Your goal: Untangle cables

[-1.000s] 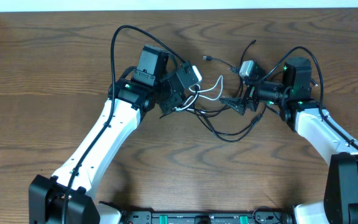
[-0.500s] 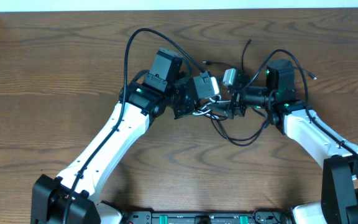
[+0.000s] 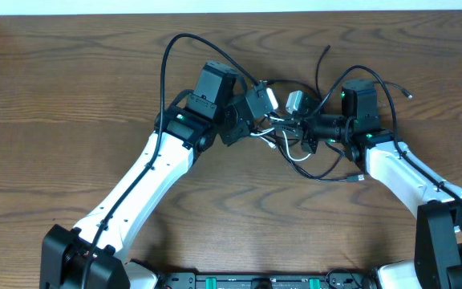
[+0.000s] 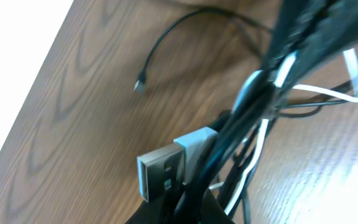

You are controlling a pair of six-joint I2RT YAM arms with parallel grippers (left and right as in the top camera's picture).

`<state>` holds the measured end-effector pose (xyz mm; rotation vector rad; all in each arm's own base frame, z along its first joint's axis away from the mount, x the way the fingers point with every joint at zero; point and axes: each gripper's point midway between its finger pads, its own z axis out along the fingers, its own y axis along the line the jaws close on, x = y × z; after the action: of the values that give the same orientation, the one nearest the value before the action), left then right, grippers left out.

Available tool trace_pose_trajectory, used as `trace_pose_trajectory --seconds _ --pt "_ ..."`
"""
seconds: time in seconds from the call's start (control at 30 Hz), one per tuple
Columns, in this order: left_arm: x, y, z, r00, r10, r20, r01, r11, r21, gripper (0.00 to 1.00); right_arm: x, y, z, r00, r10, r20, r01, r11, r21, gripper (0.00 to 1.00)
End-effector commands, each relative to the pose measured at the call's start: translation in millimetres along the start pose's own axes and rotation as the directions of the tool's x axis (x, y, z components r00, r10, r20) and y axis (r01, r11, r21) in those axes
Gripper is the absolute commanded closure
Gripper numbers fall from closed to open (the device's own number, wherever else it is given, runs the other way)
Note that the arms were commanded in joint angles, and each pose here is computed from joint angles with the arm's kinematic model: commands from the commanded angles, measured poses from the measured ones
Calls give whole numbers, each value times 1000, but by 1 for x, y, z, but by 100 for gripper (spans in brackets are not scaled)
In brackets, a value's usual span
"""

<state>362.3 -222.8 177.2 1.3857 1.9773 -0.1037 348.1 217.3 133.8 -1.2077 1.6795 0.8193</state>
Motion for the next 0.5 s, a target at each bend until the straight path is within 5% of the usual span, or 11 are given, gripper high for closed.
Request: trace_pose_trajectory --seconds 0.0,0.13,0.17,0.23,0.3,0.33,0.37,0.4,0.47 --pt "11 27 -5 995 -81 -59 72 989 -129 92 3 -6 -1 1000 0 -23 1 999 32 99" --pt "12 28 -5 995 -85 -57 77 988 -131 92 3 -6 -1 1000 0 -22 1 999 32 99" --pt "12 28 -5 995 -85 -58 77 988 -131 92 3 -6 -1 1000 0 -22 1 999 32 96" --pt "12 28 -5 995 -85 -57 77 988 -131 92 3 -6 -1 1000 0 -22 1 999 32 72" --pt "11 28 -5 995 -85 -57 77 988 -131 92 3 -6 -1 1000 0 -22 1 1000 32 71" --pt "11 28 -5 995 -85 -57 77 988 -131 92 3 -6 -1 1000 -1 -22 1 1000 31 73" --pt "11 28 -5 995 -85 -57 77 988 -131 92 3 -6 -1 1000 -1 -22 1 1000 31 91" --pt "12 28 -5 995 -85 -57 77 988 -130 92 3 -6 -1 1000 0 -22 1 1000 32 99" --pt "12 28 -5 995 -85 -57 77 988 -130 92 3 -6 -1 1000 0 -22 1 1000 32 99"
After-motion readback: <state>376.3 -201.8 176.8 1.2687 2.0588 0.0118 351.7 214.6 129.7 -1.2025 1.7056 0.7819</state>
